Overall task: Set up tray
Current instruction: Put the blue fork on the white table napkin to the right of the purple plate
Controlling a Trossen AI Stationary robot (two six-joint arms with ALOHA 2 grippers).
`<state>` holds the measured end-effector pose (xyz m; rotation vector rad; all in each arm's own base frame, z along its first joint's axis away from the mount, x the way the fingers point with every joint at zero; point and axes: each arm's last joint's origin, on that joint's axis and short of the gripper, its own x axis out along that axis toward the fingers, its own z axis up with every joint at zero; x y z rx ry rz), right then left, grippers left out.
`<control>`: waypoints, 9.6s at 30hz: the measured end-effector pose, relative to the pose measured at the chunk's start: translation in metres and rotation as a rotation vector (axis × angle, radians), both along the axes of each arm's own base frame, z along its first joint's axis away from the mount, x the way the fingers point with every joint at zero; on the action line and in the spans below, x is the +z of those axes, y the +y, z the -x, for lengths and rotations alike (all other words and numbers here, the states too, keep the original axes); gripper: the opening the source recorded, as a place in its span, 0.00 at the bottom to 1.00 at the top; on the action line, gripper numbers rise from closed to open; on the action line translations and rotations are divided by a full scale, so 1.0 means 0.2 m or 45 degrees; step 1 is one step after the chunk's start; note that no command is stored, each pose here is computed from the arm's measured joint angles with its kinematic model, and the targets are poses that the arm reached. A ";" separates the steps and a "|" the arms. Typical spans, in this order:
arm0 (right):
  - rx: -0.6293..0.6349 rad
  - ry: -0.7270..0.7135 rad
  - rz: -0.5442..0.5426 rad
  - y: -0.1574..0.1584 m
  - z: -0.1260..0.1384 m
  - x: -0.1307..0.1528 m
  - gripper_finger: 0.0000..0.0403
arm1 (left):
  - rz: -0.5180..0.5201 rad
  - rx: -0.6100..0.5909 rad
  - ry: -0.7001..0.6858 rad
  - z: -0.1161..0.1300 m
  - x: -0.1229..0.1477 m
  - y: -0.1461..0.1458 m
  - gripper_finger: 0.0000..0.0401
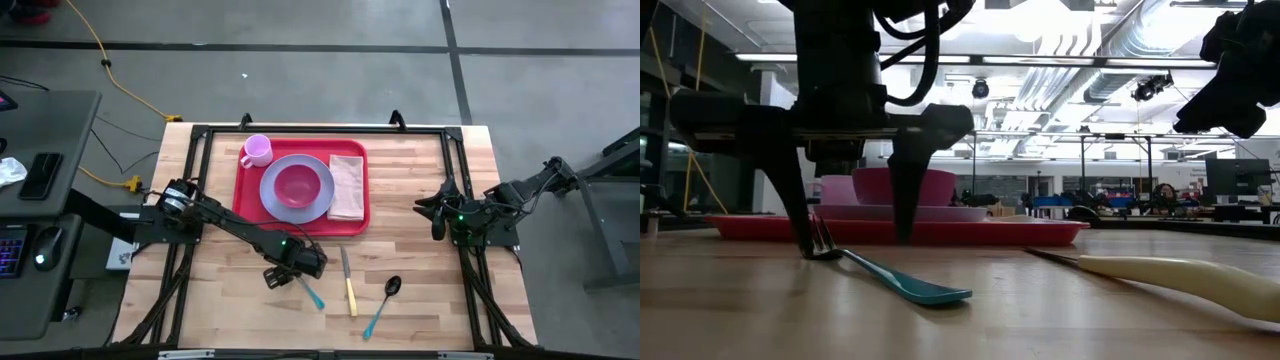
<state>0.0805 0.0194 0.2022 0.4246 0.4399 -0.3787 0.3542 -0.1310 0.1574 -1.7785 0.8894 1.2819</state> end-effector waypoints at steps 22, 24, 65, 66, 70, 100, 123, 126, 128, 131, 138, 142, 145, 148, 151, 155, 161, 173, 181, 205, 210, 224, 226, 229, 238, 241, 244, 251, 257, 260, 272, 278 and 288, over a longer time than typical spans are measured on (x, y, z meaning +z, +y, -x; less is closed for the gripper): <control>0.000 0.000 0.000 0.00 0.00 0.00 0.25 | 0.110 -0.032 0.010 0.00 0.00 -0.02 0.80; 0.000 0.000 0.000 0.00 0.00 0.00 0.25 | 0.109 -0.028 0.016 -0.01 -0.01 -0.02 0.80; -0.004 -0.001 0.002 0.00 0.00 0.00 0.25 | 0.208 0.011 0.054 -0.02 -0.05 -0.03 0.36; -0.004 -0.002 0.002 0.00 0.00 0.00 0.25 | 0.211 0.011 0.054 -0.02 -0.05 -0.03 0.34; -0.004 -0.002 0.002 0.00 0.00 0.00 0.25 | 0.227 0.009 0.055 -0.03 -0.07 -0.04 0.25; -0.001 0.000 0.000 0.00 0.00 0.00 0.25 | 0.178 -0.013 0.047 -0.07 0.00 -0.05 0.08; 0.000 0.000 0.000 0.00 0.00 0.00 0.25 | 0.128 -0.052 -0.087 -0.16 0.21 -0.07 0.07; 0.000 0.000 0.000 0.00 0.00 0.00 0.25 | 0.092 -0.039 -0.114 -0.18 0.25 -0.07 0.08; 0.000 0.000 0.001 0.00 0.00 0.00 0.25 | 0.070 -0.030 -0.132 -0.18 0.27 -0.07 0.08; 0.007 0.000 0.009 0.00 0.00 0.00 0.25 | 0.050 -0.038 -0.169 -0.21 0.31 -0.05 0.08; 0.020 -0.007 0.016 0.00 0.00 0.01 0.25 | -0.051 -0.067 -0.264 -0.28 0.40 0.08 0.09; 0.020 -0.007 0.016 0.00 0.00 0.00 0.25 | -0.121 -0.093 -0.320 -0.32 0.45 0.17 0.09; 0.020 -0.007 0.016 0.00 0.00 0.01 0.25 | -0.176 -0.109 -0.340 -0.34 0.48 0.25 0.09; 0.020 -0.007 0.016 0.00 0.00 0.01 0.25 | -0.212 -0.131 -0.354 -0.36 0.50 0.33 0.09; 0.020 -0.007 0.016 0.00 0.00 0.00 0.25 | -0.243 -0.148 -0.362 -0.37 0.52 0.40 0.09; 0.020 -0.007 0.017 0.00 0.00 0.01 0.25 | -0.282 -0.168 -0.373 -0.39 0.55 0.50 0.09; 0.020 -0.007 0.017 0.00 0.00 0.00 0.25 | -0.337 -0.188 -0.400 -0.40 0.59 0.63 0.09; 0.015 -0.008 0.020 0.00 0.00 0.00 0.25 | -0.406 -0.219 -0.426 -0.41 0.63 0.81 0.09; 0.015 -0.008 0.020 0.00 0.00 0.00 0.25 | -0.400 -0.247 -0.480 -0.44 0.60 0.93 0.09; 0.008 -0.010 0.022 0.00 0.00 0.01 0.25 | -0.463 -0.272 -0.516 -0.40 0.55 1.35 0.09; 0.007 -0.010 0.023 0.00 0.00 0.01 0.25 | -0.508 -0.306 -0.562 -0.39 0.56 1.44 0.09; 0.002 -0.015 0.015 0.00 0.00 0.01 0.25 | -0.352 -0.452 -0.588 -0.48 0.32 1.48 0.09; 0.002 -0.015 0.015 0.00 0.00 0.01 0.25 | -0.353 -0.458 -0.586 -0.48 0.32 1.48 0.09; 0.001 -0.015 0.014 0.00 0.00 0.01 0.25 | -0.364 -0.481 -0.588 -0.48 0.32 1.48 0.09; 0.001 -0.016 0.012 0.00 0.00 0.01 0.25 | -0.384 -0.558 -0.595 -0.48 0.32 1.48 0.09; 0.001 -0.016 0.013 0.00 0.00 0.01 0.25 | -0.360 -0.590 -0.627 -0.48 0.32 1.47 0.09; 0.001 -0.015 0.013 0.00 0.00 0.01 0.25 | -0.355 -0.600 -0.640 -0.48 0.32 1.47 0.09; 0.002 -0.015 0.014 0.00 0.00 0.01 0.25 | -0.347 -0.619 -0.713 -0.50 0.34 1.47 0.09; 0.002 -0.015 0.013 0.00 0.00 0.01 0.25 | -0.388 -0.629 -0.810 -0.53 0.36 1.48 0.09; 0.002 -0.015 0.014 0.00 0.00 0.01 0.25 | -0.394 -0.625 -0.822 -0.53 0.37 1.48 0.09; 0.003 -0.015 0.014 0.00 0.00 0.01 0.25 | -0.414 -0.620 -0.809 -0.53 0.37 1.48 0.09; 0.002 -0.014 0.014 0.00 0.00 0.01 0.25 | -0.453 -0.597 -0.782 -0.53 0.36 1.49 0.09; 0.002 -0.014 0.015 0.00 0.00 0.01 0.25 | -0.440 -0.637 -0.799 -0.53 0.36 1.49 0.09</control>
